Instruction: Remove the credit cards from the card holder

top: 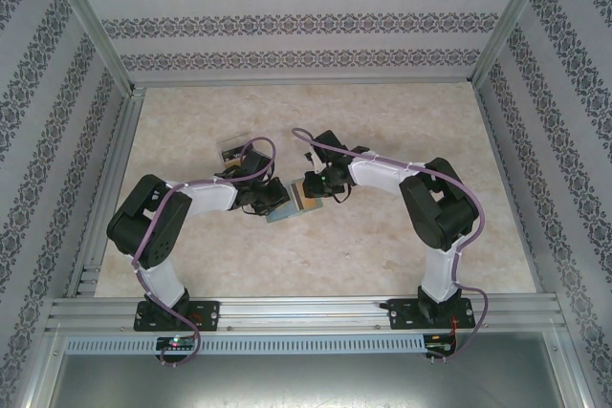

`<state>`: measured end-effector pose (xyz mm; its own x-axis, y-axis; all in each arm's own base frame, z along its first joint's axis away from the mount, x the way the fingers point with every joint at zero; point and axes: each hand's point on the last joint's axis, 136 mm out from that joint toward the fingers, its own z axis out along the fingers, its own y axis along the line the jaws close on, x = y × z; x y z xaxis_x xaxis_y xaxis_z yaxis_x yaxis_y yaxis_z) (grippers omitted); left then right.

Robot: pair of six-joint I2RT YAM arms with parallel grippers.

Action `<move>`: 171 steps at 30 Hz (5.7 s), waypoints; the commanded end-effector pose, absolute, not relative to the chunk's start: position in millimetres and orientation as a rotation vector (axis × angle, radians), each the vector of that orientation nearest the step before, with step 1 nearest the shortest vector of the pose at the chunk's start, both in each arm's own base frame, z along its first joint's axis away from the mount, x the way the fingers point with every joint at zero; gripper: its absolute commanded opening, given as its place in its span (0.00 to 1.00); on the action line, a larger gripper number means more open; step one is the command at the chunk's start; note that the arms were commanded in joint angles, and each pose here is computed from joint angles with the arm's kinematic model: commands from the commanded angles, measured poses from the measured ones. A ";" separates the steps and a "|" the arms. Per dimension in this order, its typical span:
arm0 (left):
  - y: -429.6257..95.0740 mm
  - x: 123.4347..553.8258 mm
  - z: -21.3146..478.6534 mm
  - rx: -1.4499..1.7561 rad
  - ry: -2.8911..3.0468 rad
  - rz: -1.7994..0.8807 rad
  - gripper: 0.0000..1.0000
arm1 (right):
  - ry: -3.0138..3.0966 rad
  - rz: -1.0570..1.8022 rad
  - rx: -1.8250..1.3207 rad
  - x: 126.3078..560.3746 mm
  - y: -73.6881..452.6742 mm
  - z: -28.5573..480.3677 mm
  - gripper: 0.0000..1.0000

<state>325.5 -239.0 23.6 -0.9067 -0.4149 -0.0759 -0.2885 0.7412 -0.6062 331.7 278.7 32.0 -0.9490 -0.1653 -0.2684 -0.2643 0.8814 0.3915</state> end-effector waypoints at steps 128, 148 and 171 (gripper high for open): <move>-127.2 331.5 206.5 0.600 2.383 -0.059 0.00 | 2.526 0.735 -0.222 360.2 262.3 141.8 0.98; -107.6 385.1 158.7 1.237 2.236 0.470 0.00 | 2.518 0.738 -0.178 354.0 246.7 144.8 0.98; -109.2 389.9 93.7 1.359 2.359 0.449 0.00 | 2.548 0.756 -0.164 360.2 242.1 133.0 0.98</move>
